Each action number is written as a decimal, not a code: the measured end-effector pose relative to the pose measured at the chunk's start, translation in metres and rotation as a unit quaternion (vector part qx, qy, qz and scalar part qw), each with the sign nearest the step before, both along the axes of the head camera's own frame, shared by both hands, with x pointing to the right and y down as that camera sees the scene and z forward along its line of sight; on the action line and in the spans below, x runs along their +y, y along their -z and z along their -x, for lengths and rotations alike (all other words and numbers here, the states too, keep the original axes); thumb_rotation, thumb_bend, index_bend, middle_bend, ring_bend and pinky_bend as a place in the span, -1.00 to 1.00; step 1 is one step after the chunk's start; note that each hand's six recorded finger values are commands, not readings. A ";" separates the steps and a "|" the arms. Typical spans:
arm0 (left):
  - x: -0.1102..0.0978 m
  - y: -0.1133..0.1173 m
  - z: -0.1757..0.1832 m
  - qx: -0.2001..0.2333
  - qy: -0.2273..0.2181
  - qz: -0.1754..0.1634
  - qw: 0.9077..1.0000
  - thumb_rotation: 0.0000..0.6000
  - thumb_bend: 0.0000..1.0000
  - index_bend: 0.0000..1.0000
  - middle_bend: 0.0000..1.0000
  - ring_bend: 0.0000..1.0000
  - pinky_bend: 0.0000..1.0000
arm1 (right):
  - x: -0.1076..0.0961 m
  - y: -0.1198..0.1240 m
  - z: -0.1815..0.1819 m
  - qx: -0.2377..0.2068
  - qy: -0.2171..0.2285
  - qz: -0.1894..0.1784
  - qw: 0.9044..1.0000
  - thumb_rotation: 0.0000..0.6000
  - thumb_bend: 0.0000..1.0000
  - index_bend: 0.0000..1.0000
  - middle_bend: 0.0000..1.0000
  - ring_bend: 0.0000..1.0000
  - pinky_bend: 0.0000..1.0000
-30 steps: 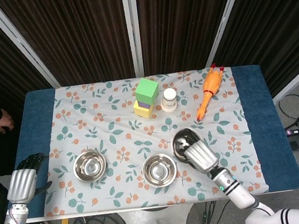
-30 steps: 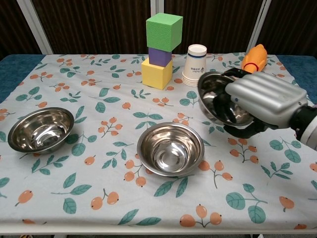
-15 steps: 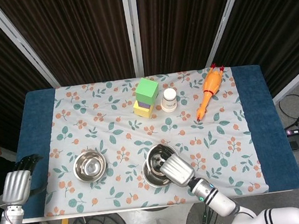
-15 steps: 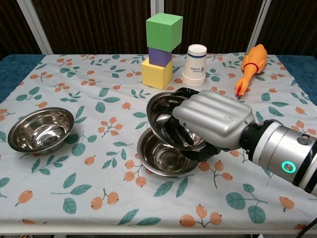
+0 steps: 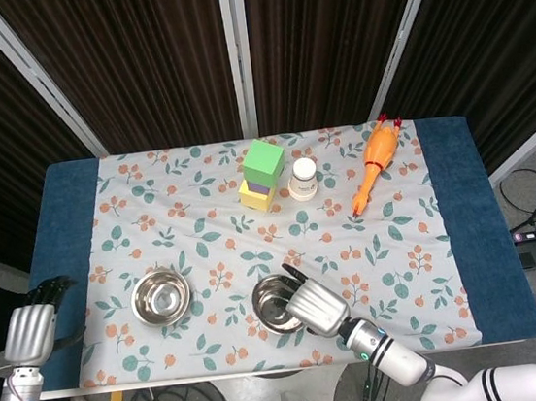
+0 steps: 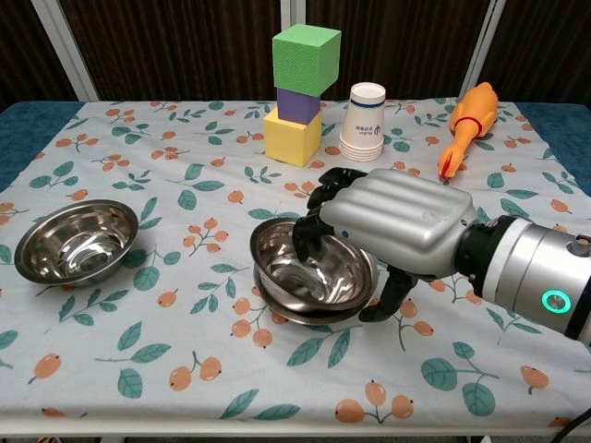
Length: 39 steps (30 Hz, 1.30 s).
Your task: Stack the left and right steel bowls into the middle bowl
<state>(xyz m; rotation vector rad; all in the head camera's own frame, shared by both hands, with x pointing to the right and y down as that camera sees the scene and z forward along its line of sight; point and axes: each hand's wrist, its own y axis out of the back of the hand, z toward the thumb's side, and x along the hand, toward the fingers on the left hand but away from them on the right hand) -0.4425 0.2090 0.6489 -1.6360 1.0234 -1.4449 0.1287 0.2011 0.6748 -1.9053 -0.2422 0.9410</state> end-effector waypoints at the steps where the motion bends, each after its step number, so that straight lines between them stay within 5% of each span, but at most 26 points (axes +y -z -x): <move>1: 0.000 0.000 0.000 0.000 0.000 0.000 1.000 1.00 -0.71 -0.42 -0.40 -0.58 -0.42 | 0.000 0.000 -0.001 0.003 -0.001 0.000 1.000 1.00 -1.00 -0.35 -0.37 -0.78 -1.00; 11: -0.001 0.002 -0.005 0.002 -0.007 -0.002 1.000 1.00 -0.71 -0.42 -0.40 -0.58 -0.42 | -0.016 0.024 -0.014 0.000 -0.023 -0.017 1.000 1.00 -1.00 -0.37 -0.39 -0.80 -1.00; 19: 0.003 0.000 -0.029 0.010 -0.071 0.012 0.997 1.00 -0.69 -0.41 -0.39 -0.58 -0.42 | -0.067 0.090 -0.050 -0.052 -0.120 -0.073 0.989 1.00 -1.00 -0.37 -0.38 -0.80 -1.00; 30: 0.023 -0.023 -0.079 -0.019 -0.223 0.073 0.972 1.00 -0.67 -0.37 -0.35 -0.56 -0.37 | -0.117 0.129 -0.105 -0.088 -0.230 -0.097 0.964 1.00 -1.00 -0.38 -0.39 -0.80 -1.00; 39: 0.025 -0.038 -0.106 -0.048 -0.296 0.052 0.953 1.00 -0.63 -0.31 -0.28 -0.50 -0.32 | -0.118 0.120 -0.123 -0.083 -0.252 -0.087 0.960 1.00 -1.00 -0.41 -0.39 -0.80 -1.00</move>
